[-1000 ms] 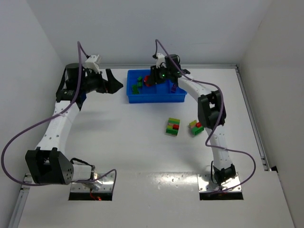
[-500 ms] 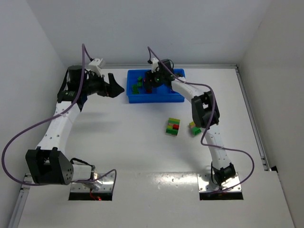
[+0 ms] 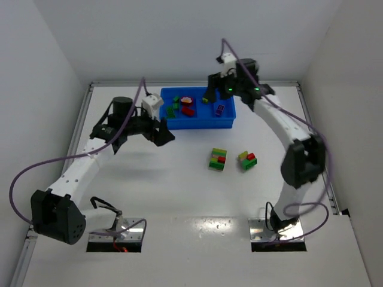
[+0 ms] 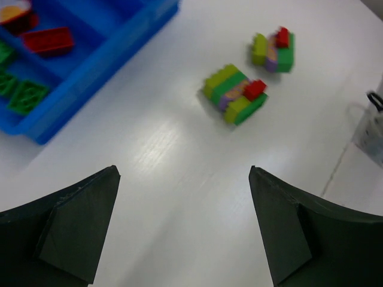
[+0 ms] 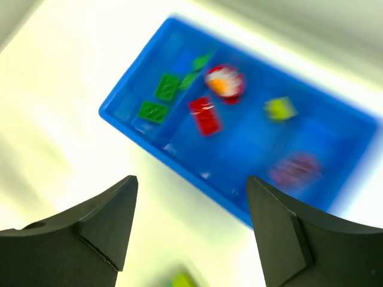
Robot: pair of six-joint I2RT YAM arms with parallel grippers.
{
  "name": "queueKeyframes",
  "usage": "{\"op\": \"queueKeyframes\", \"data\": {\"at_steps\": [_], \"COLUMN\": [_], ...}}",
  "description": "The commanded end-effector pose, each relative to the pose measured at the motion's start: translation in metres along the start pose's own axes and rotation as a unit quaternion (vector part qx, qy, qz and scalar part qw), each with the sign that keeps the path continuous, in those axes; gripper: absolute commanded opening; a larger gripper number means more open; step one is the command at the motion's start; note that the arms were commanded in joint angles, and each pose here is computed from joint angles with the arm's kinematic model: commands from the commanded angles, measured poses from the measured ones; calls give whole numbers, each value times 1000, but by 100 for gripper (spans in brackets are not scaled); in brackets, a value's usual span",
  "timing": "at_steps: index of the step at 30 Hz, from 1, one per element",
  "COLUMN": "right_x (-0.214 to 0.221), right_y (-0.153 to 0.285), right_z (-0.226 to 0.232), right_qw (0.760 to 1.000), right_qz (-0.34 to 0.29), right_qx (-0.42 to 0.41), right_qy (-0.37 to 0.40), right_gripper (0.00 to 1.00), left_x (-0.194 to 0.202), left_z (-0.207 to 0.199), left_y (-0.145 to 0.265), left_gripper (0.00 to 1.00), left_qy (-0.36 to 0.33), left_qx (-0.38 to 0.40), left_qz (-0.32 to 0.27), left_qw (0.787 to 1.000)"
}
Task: Sort the legos into containers by color
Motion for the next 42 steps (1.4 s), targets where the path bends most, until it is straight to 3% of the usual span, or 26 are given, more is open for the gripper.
{"op": "queueKeyframes", "data": {"at_steps": [1,2,3,7,8,15,18,23,27,33,42], "right_x": [-32,-3,-6,54,90,148,155,166,172,178,186], "right_y": [107,118,153,189,197,223,226,223,219,223,225], "right_z": [-9,-18,-9,-4,1,-11,-19,-28,-38,-47,-54], "right_qw": [995,996,993,990,989,977,974,972,973,971,970], "right_qz": [-69,-44,-66,-28,-6,2,-2,5,8,6,14], "right_qx": [43,56,66,105,121,206,224,231,230,237,242], "right_qy": [59,54,73,91,87,50,42,30,18,-1,-17], "right_gripper": [73,73,73,74,74,74,74,74,74,74,74], "left_x": [4,13,18,43,55,108,122,129,151,164,172], "left_z": [-33,-35,-47,-75,-86,-95,-97,-102,-115,-131,-143], "left_y": [-11,-20,-29,-65,-76,-126,-133,-141,-134,-126,-132], "left_gripper": [96,96,96,90,89,80,78,78,78,78,81], "left_qy": [-110,-118,-145,-213,-251,-369,-397,-424,-473,-492,-551], "left_qx": [51,63,83,134,138,49,23,-65,-105,-102,-94], "left_qz": [4,21,32,80,90,112,125,76,42,11,-13], "left_qw": [993,991,985,964,954,921,909,900,874,865,829]}}
Point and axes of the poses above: each gripper's point midway between its finger pads, its own y axis back along the fingers, its own z axis along the line the jaws close on, x = y × z, the point moved 8 cm from there along y, back along the fingers, and after that the axes turned 4 degrees about y, right-handed, at the moved point
